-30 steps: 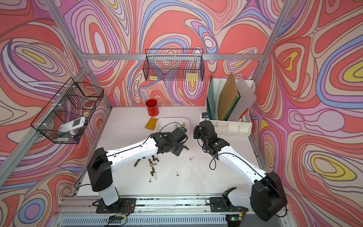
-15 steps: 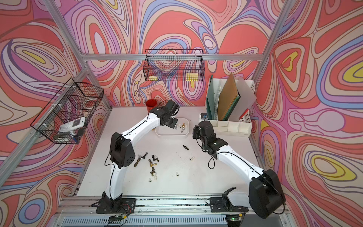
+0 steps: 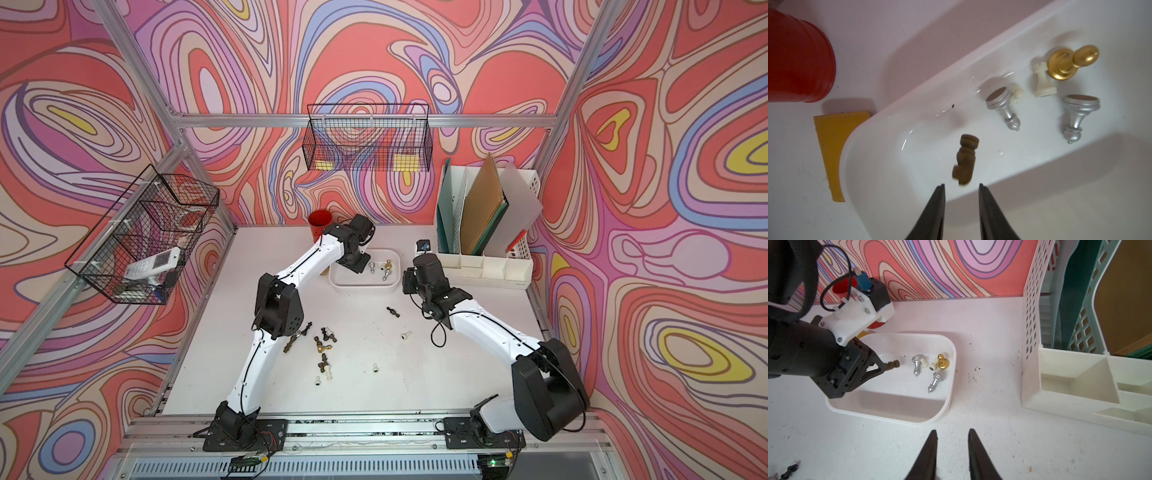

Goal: Put the chess pieces into the storage box
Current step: Place the chess piece in the storage box, then pick up the chess piece at the center of the board.

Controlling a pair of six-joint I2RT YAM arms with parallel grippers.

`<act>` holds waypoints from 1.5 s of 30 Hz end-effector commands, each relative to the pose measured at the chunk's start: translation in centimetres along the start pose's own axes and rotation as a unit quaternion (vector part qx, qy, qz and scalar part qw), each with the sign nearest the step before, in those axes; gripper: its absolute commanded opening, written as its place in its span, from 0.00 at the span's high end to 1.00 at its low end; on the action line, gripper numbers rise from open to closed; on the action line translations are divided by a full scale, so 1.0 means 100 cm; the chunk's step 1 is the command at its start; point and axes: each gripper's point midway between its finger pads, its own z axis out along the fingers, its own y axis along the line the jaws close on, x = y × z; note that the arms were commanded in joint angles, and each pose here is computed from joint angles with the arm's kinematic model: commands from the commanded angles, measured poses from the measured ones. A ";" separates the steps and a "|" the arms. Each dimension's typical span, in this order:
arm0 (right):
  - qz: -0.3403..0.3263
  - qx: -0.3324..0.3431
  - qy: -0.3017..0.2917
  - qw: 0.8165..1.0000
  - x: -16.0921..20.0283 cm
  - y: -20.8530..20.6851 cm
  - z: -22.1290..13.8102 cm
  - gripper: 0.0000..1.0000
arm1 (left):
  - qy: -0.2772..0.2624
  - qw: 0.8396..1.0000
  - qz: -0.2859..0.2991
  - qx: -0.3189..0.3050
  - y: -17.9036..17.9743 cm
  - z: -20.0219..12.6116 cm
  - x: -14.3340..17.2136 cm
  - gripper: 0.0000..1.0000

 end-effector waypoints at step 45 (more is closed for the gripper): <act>0.034 0.105 0.335 0.936 0.204 0.011 -0.009 0.53 | -0.180 0.975 -0.081 0.105 -0.002 -0.198 0.086 0.56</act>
